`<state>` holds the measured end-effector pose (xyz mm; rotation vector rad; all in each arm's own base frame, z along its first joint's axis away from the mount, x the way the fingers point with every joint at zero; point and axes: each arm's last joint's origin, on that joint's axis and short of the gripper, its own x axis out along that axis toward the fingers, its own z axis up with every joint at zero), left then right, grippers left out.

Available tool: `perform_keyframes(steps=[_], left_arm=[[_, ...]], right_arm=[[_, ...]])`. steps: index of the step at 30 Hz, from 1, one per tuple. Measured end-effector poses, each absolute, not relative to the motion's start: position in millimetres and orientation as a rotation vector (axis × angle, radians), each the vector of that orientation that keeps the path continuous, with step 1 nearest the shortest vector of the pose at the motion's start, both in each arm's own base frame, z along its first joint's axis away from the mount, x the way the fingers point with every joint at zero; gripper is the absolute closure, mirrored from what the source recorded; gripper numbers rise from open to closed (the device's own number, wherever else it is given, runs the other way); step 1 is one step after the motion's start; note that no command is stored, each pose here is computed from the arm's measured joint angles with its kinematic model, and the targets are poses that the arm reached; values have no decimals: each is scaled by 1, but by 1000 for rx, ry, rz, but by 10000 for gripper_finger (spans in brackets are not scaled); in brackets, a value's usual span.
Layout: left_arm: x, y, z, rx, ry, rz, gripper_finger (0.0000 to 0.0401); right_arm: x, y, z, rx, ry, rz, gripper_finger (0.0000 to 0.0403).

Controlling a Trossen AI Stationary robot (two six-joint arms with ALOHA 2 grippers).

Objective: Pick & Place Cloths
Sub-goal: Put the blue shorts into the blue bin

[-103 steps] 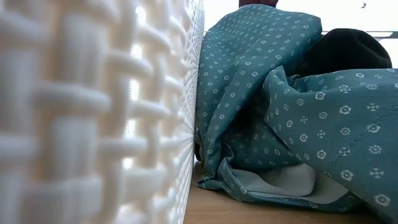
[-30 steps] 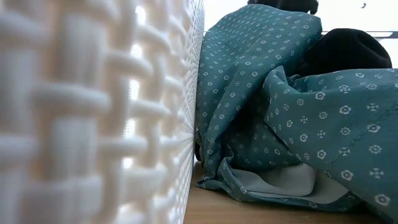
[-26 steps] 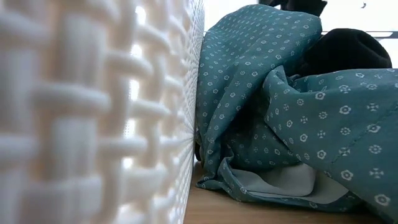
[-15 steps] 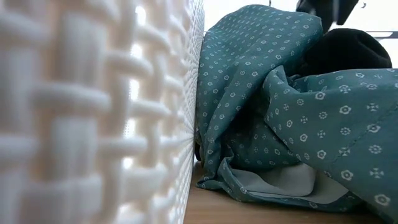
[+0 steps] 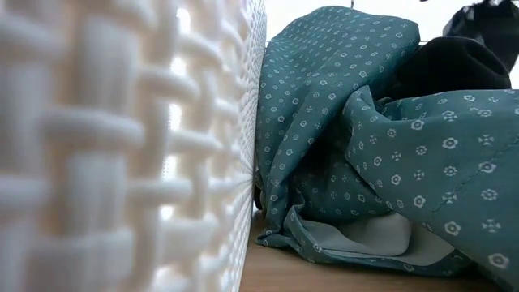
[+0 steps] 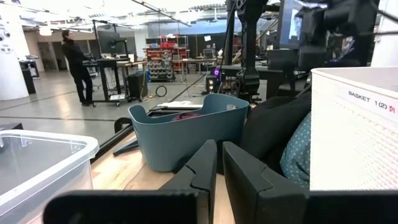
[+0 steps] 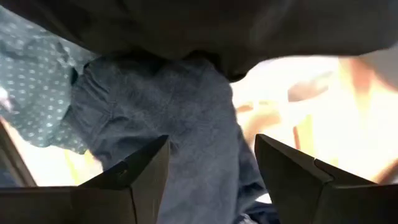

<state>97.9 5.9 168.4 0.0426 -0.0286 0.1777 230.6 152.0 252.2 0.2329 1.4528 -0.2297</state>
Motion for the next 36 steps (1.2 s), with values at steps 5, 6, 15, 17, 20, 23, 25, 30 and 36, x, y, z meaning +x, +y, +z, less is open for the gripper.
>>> perform_keyframes(steps=[5, 6, 15, 17, 20, 23, 25, 30, 36], left_arm=[[98, 6, 168, 42, -29, 178, 366], [98, 6, 168, 42, -29, 178, 366], [98, 6, 168, 42, -29, 178, 366], [98, 6, 168, 42, -29, 178, 366], [98, 6, 168, 42, -29, 178, 366], [98, 6, 168, 43, -29, 178, 366], [98, 6, 168, 42, -29, 178, 366], [98, 6, 168, 43, -29, 178, 366], [98, 6, 168, 43, -29, 178, 366]], right_arm=[[226, 154, 226, 249, 1449, -238, 185], [225, 153, 222, 252, 1448, -242, 187], [221, 151, 212, 267, 1481, -263, 272], [223, 153, 216, 265, 1472, -242, 311], [227, 155, 225, 254, 1457, -205, 373], [230, 157, 237, 247, 1435, -186, 385], [230, 157, 246, 232, 1436, -196, 389], [225, 150, 279, 139, 1453, -287, 391], [220, 140, 327, 16, 1331, -429, 392]])
